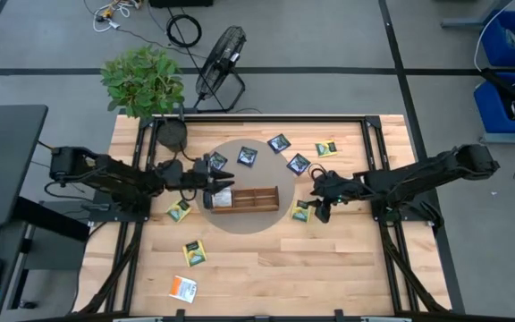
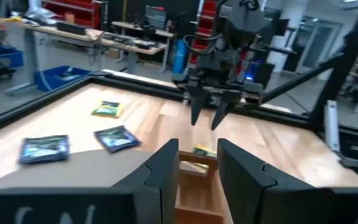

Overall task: Pick & Place Tea
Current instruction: Put the yellow tea bag into the right compartment of the wooden organizer

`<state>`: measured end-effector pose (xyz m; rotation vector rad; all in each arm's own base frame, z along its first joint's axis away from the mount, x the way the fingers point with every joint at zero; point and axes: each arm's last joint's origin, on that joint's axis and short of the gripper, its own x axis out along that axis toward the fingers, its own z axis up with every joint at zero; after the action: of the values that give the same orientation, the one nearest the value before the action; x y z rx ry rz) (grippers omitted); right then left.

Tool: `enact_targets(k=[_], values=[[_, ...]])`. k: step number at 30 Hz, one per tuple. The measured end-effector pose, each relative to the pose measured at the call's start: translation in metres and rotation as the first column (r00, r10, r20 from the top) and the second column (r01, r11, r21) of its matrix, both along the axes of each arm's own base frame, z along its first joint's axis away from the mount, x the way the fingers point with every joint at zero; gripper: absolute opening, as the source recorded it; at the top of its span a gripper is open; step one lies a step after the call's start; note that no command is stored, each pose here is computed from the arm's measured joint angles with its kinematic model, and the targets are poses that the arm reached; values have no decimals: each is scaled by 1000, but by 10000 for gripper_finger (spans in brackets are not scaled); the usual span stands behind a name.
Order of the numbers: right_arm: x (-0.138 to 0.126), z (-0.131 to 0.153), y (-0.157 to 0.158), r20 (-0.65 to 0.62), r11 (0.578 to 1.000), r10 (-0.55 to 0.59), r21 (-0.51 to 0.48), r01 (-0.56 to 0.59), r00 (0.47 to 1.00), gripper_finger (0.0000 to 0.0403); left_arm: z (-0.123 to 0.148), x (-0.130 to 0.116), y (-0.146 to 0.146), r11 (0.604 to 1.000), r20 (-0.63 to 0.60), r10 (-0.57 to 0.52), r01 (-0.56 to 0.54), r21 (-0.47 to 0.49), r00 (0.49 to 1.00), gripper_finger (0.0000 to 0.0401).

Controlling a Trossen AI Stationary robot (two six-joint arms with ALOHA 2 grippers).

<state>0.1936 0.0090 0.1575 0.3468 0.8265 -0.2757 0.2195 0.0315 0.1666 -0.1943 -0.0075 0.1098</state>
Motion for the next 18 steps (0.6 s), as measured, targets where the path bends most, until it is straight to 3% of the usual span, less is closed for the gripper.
enact_targets(k=[13,18], values=[[8,-21,-6,-112,998,34,-56,-40,993,197,3,-4,5,999,-33,26,-24,46,999,115],[10,-28,-5,-137,999,27,-25,-31,990,197,2,-4,5,999,-39,26,-24,44,999,115]])
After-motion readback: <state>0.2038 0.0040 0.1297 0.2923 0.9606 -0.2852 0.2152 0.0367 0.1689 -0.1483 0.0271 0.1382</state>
